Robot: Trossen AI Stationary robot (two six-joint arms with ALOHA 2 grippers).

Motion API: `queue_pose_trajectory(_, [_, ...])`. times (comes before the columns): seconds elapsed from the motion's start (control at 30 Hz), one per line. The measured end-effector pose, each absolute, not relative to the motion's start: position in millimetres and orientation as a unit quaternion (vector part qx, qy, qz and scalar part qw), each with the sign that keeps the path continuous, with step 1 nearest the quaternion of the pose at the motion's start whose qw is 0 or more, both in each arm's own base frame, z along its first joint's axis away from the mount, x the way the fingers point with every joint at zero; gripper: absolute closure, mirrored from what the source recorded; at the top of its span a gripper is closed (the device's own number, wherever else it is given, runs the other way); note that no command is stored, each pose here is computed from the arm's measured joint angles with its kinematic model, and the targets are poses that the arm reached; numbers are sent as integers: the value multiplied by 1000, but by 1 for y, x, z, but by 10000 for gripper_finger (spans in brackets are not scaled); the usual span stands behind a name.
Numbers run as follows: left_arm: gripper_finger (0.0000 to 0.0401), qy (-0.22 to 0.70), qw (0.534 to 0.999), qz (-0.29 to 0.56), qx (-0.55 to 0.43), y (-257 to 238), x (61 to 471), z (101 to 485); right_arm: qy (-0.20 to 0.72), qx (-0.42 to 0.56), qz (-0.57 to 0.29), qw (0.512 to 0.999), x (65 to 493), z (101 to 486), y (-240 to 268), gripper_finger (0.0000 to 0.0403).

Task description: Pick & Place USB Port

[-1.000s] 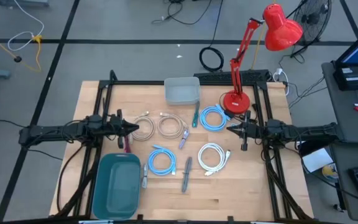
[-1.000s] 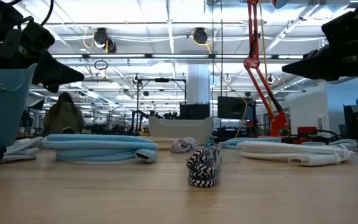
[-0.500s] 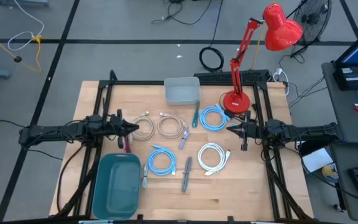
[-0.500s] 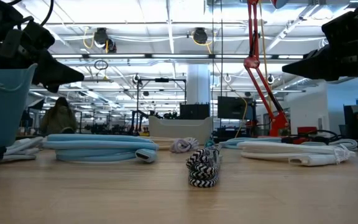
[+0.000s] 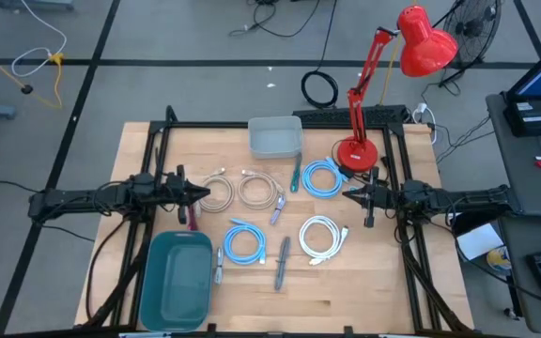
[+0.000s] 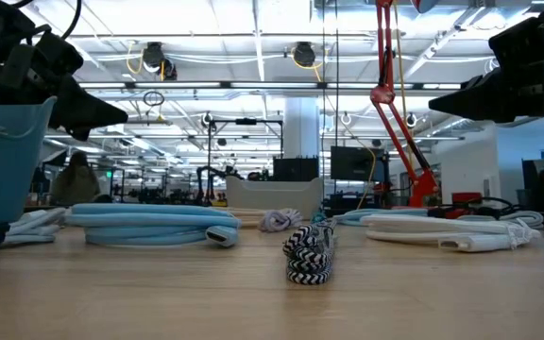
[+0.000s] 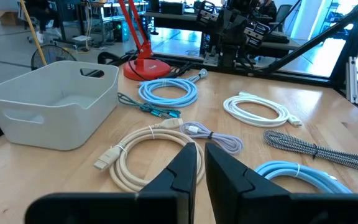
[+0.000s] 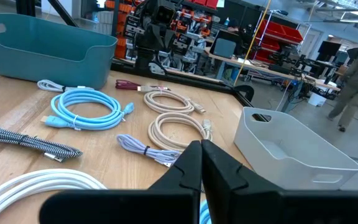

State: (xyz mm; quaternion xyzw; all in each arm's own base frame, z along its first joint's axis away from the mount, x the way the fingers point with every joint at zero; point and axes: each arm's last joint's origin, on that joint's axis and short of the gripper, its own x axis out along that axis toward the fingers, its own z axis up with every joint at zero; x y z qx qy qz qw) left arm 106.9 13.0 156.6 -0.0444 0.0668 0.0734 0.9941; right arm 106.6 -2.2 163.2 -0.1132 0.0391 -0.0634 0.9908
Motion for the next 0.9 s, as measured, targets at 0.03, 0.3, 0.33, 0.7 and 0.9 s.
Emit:
queue_pose_trajectory(0.03, [366,67,994,74,-44,13,107,157,39,-113,-63,991,107,163,-2,403])
queue_pose_trajectory(0.3, [366,67,994,74,-44,13,107,157,39,-114,-63,991,107,163,-2,403])
queue_pose_trajectory(0.33, [366,67,994,74,-44,13,107,157,40,-120,-63,990,107,163,-2,403])
queue_pose_trajectory(0.7, [366,67,994,74,-44,13,107,157,11,-127,-53,990,107,169,-1,403])
queue_pose_trajectory(0.9, [366,67,994,74,-44,13,107,157,-49,187,-32,981,107,177,-1,403])
